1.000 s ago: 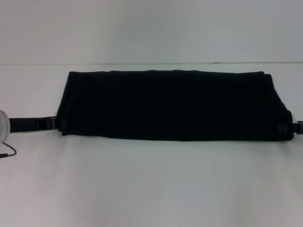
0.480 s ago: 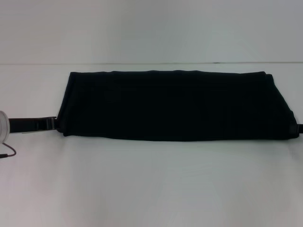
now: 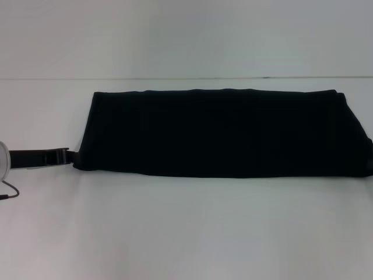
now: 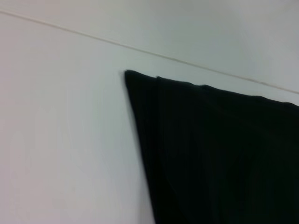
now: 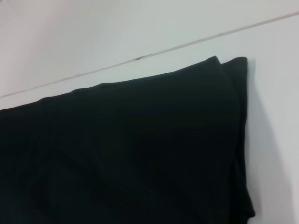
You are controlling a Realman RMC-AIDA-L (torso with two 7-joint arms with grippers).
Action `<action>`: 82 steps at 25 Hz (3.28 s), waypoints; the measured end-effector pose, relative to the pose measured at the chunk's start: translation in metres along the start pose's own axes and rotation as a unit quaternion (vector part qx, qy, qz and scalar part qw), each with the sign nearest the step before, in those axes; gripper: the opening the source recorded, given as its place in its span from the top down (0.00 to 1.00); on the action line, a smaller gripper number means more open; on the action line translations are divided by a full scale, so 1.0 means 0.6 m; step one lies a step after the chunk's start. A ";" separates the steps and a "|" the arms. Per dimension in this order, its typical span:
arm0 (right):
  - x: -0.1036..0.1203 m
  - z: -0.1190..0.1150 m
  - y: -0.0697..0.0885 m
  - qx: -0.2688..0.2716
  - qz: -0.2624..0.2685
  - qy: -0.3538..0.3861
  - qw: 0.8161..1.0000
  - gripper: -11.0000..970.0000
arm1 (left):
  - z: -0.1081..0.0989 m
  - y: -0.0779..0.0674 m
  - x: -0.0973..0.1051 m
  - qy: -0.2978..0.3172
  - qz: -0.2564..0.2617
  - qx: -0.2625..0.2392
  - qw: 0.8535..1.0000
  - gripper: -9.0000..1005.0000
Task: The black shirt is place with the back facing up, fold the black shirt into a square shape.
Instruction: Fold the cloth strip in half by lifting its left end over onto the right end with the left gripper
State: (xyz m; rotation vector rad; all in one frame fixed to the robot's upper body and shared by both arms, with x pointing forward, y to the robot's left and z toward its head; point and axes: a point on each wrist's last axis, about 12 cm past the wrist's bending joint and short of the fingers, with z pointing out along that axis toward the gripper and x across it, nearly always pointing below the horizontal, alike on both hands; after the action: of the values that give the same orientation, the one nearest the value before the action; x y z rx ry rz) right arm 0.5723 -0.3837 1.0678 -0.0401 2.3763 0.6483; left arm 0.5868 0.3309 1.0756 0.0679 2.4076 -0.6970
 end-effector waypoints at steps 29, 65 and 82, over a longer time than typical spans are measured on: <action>0.014 -0.017 -0.002 -0.027 0.001 0.006 1.000 0.97 | -0.025 0.008 0.008 0.005 -0.002 0.010 1.000 0.93; -0.050 -0.031 0.085 -0.199 -0.094 -0.083 0.972 0.26 | -0.084 0.013 -0.001 0.027 -0.080 0.028 0.996 0.64; -0.120 -0.031 0.131 -0.232 -0.217 -0.069 0.946 0.16 | -0.035 -0.036 -0.009 0.137 -0.293 0.083 0.943 0.10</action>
State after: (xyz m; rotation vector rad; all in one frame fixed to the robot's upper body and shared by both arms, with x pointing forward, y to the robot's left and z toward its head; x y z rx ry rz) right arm 0.6019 -0.3330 1.1588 -0.6789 1.9388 0.9370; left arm 0.5751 0.3235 1.1031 -0.5379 2.6422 -1.2272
